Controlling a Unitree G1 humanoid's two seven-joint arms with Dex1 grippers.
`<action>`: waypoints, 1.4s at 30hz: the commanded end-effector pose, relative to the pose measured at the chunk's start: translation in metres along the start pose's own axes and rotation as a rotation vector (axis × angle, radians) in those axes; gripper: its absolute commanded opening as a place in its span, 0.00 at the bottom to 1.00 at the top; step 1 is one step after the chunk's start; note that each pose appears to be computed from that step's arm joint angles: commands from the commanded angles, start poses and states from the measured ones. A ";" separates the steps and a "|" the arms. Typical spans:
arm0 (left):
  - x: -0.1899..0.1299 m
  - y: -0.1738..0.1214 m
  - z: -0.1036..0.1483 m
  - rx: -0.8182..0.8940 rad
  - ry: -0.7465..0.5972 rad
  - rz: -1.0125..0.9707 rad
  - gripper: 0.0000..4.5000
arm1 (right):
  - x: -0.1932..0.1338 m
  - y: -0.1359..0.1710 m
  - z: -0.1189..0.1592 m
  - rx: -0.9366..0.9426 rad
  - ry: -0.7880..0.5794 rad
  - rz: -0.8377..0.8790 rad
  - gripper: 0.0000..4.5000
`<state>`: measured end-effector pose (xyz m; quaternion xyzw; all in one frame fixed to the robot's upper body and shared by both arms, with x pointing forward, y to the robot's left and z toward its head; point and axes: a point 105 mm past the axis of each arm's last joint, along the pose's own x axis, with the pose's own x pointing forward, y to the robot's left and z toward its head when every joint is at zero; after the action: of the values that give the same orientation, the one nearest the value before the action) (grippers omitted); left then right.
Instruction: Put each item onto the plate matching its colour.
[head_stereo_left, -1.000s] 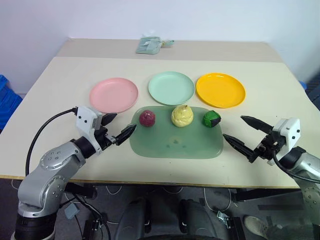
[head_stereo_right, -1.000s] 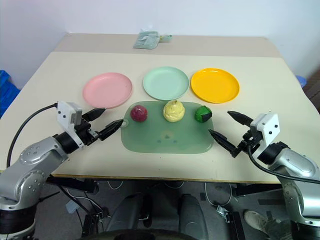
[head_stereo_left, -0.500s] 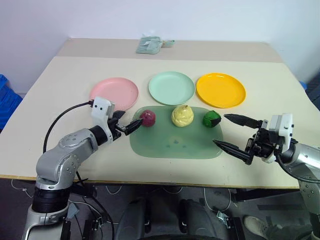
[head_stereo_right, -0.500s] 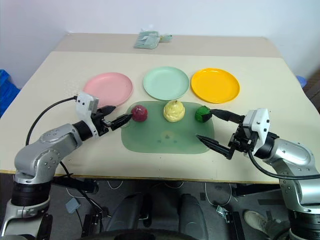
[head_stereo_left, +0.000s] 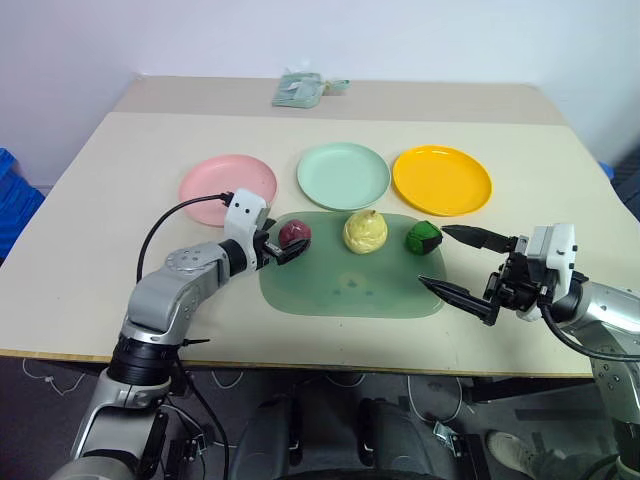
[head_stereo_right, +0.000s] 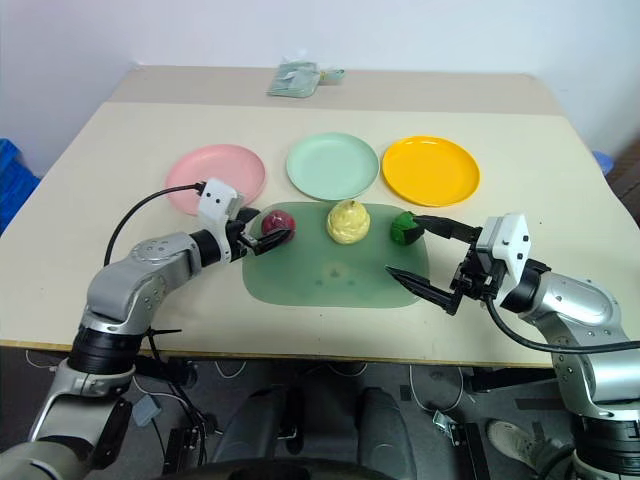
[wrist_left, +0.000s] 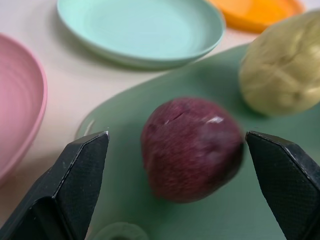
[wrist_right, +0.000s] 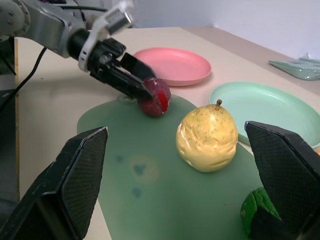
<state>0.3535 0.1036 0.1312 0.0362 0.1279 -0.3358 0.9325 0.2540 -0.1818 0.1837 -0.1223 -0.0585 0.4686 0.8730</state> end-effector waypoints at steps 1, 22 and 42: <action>0.005 -0.004 0.014 0.050 -0.045 -0.011 1.00 | 0.001 0.004 0.012 -0.047 -0.037 0.002 1.00; -0.024 0.116 0.069 -0.155 -0.317 0.609 0.47 | 0.022 -0.012 0.013 -0.079 -0.066 -0.048 1.00; -0.059 0.047 0.057 0.005 -0.442 0.145 1.00 | 0.081 -0.025 -0.003 -0.021 -0.007 -0.086 1.00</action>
<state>0.3663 0.1770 0.1753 -0.0394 -0.0394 -0.2136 0.9753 0.3188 -0.1342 0.1814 -0.1261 -0.0663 0.4272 0.8929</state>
